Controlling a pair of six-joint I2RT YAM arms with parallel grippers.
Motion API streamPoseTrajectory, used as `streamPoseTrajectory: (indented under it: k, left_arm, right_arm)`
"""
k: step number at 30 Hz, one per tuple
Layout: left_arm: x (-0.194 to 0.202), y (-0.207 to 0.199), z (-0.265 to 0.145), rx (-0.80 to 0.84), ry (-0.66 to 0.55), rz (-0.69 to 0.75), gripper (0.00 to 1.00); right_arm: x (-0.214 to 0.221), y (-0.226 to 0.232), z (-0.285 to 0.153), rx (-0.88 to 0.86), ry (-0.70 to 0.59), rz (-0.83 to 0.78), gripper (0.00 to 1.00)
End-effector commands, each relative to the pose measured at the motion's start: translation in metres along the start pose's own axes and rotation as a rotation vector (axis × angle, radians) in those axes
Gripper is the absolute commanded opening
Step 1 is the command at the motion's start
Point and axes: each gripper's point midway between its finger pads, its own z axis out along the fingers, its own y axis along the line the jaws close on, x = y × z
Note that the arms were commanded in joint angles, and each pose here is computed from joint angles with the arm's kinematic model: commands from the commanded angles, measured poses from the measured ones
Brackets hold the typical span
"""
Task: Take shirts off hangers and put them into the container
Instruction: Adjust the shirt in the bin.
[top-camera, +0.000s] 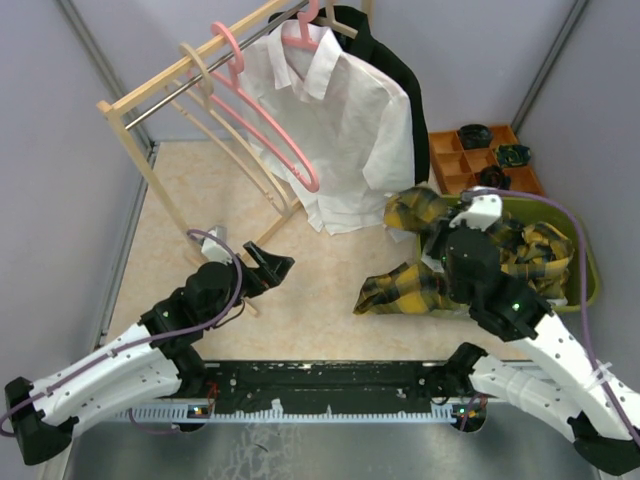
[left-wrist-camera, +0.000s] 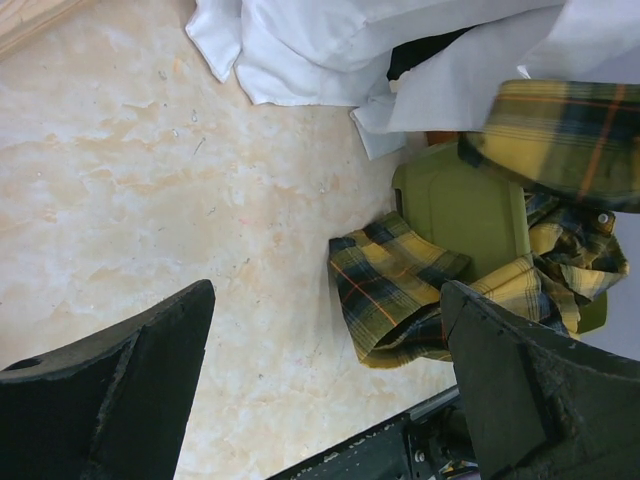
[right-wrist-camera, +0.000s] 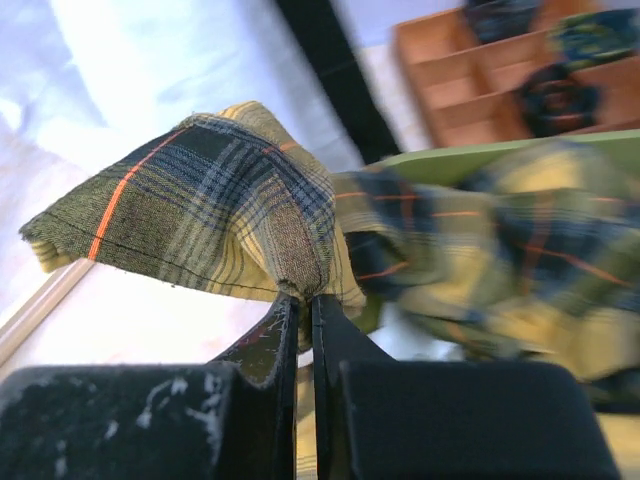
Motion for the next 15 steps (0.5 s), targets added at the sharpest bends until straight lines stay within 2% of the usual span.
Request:
streamPoseTrajectory:
  k: [1,3,7,9,13,15]
  left_arm:
    - [-0.003,-0.008,0.0,0.032,-0.011,-0.012,0.99]
    - [-0.005,-0.009,-0.001,0.033,-0.012,-0.009,0.99]
    - [-0.007,-0.007,-0.003,0.021,-0.023,-0.007,0.99]
    - [-0.008,-0.005,-0.003,0.021,-0.029,-0.014,0.99]
    - [-0.005,-0.006,0.0,0.033,-0.025,-0.019,1.0]
    - [-0.003,-0.009,0.002,0.04,-0.015,-0.019,0.99]
  right_arm:
    - [-0.058,-0.083,-0.036,0.41,-0.182,0.009,0.0]
    - [-0.079,-0.112,-0.061,0.547,-0.241,0.026,0.0]
    - [-0.121,-0.152,-0.111,0.691,-0.354,0.125,0.0]
    - [-0.13,-0.167,-0.128,0.758,-0.35,0.047,0.0]
    - [-0.118,-0.162,-0.117,0.755,-0.353,0.03,0.0]
    - [-0.092,-0.152,-0.097,0.692,-0.287,-0.059,0.0]
